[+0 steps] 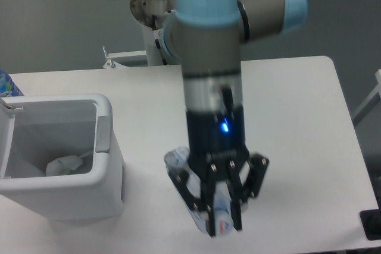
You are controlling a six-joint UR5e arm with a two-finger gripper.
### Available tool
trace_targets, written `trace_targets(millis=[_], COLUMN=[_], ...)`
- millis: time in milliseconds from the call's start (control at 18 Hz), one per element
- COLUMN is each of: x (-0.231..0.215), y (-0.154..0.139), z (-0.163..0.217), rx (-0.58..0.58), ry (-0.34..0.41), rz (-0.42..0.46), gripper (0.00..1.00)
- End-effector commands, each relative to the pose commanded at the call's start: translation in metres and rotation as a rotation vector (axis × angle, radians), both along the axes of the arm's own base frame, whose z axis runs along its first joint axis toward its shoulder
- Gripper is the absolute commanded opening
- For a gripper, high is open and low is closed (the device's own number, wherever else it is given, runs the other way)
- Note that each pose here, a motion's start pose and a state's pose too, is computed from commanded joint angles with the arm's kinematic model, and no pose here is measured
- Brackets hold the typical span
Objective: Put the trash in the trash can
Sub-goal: 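Lift the gripped bottle up from the table, then carry the bottle over the white bin and lower it in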
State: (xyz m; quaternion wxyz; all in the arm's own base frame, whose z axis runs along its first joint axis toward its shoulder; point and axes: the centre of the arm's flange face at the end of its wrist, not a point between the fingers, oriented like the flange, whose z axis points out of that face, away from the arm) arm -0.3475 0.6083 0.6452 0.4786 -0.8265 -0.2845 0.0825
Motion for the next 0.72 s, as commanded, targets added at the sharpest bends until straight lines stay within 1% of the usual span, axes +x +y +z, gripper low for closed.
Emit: trace_targets(millis=[167,278,333,389,500,611,722], x=[0.032,0.060,0.071,0.085,0.128,0.159,0.169], y=[0.006,0.018,0.020,0.027,0.041,0.045,0.047], z=[0.022,0.023,0.025,0.022,0.011,-0.012,-0.023], rx=[0.031,0.042,0.046,0.042,0.024,-0.016,-0.036], ry=[0.024,0.009,0.008,0.002,-0.019,-0.046,-0.058], rz=[-0.049,-0.116,-0.133,-0.157,-0.216,-0.262,-0.277], gripper=[0.32,0.32,0.32,0.33,0.33,0.33,0.33])
